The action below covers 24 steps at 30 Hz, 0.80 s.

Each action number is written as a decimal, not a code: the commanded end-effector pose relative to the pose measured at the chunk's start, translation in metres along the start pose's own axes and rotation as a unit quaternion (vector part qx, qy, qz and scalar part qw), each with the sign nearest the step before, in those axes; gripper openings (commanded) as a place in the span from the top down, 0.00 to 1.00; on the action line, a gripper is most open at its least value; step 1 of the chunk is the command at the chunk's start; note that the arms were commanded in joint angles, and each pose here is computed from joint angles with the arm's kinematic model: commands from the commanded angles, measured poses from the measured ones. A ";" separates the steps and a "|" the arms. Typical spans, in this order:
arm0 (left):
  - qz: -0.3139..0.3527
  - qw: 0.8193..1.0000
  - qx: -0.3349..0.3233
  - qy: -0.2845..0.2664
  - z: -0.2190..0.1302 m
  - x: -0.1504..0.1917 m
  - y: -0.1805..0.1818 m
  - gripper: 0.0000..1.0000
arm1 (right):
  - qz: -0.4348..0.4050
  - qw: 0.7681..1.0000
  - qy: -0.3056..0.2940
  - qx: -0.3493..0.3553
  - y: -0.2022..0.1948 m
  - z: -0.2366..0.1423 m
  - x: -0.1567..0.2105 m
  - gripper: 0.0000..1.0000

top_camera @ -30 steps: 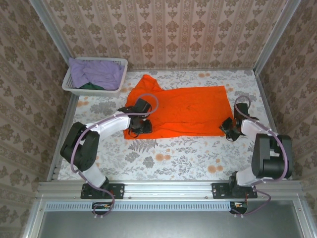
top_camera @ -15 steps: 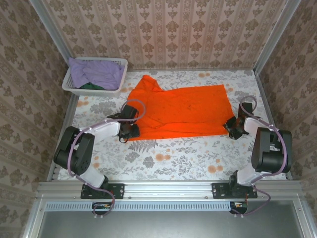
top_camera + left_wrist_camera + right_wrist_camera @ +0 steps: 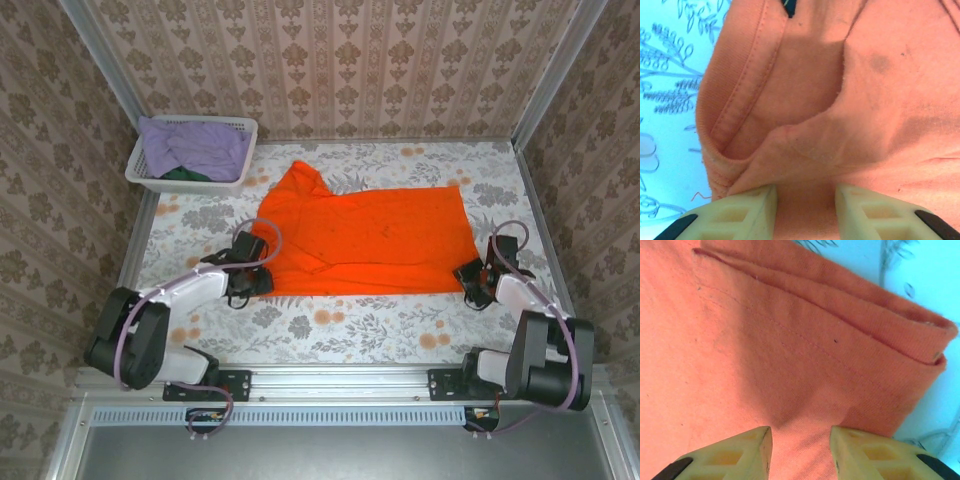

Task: Fold and stack the t-shirts

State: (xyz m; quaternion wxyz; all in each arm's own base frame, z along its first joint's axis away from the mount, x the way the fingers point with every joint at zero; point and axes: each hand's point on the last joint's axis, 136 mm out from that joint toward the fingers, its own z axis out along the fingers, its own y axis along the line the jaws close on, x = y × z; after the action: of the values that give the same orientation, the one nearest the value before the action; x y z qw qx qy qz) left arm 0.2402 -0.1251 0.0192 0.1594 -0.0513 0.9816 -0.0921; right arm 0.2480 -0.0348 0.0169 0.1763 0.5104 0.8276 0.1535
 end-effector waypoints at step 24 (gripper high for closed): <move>-0.010 0.993 0.104 -0.060 -0.064 -0.017 -0.043 0.77 | -0.314 0.921 -0.024 -0.229 0.136 -0.091 0.101 0.38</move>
State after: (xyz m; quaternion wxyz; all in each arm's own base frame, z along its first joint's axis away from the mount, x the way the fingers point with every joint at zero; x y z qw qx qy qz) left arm 0.2387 -0.1392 0.1023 0.2376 -0.0605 0.9545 -0.1698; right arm 0.2441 0.0723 0.1060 0.2968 0.2649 0.8847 0.2429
